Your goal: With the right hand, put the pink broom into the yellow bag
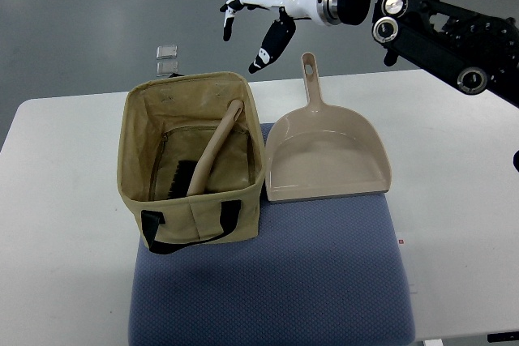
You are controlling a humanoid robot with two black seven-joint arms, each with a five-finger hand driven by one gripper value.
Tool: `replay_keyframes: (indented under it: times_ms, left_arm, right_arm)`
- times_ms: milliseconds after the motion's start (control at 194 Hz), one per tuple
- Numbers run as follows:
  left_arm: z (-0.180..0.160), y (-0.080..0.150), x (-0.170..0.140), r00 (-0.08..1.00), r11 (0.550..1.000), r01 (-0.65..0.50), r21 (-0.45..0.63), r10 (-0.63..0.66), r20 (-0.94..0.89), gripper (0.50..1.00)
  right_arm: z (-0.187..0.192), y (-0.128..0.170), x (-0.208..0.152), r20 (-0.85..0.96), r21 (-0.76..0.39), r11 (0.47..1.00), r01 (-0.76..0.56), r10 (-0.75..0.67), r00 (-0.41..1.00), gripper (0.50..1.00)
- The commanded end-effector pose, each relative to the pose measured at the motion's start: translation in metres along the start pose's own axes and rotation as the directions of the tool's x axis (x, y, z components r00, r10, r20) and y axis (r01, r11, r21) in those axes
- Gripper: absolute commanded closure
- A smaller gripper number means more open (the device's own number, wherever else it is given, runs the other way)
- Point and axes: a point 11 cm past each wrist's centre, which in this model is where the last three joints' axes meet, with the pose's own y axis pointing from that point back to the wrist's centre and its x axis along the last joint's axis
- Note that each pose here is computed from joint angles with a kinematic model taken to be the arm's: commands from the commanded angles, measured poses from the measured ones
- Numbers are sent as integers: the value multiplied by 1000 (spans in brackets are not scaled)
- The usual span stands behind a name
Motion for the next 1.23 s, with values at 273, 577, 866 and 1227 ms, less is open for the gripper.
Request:
replay_keyframes:
  times_ms: [273, 577, 866, 1227]
  left_arm:
    - [0, 0, -2, 1000, 1000, 4, 1, -4, 3, 500]
    - [0, 0, -2, 1000, 1000, 6, 1, -6, 5, 500]
    - [0, 0, -2, 1000, 1000, 7, 1, -7, 5, 500]
    - [0, 0, -2, 1000, 1000, 7, 1, -7, 5, 500]
  right_arm:
    - [109, 60, 28, 790, -24, 921, -389, 256, 557, 570]
    - [199, 91, -52, 974, -221, 802, -555, 208, -87, 570]
    - [216, 88, -112, 939, -294, 751, -592, 112, -324, 570]
    - [210, 78, -134, 919, -304, 718, -627, 46, -392, 570]
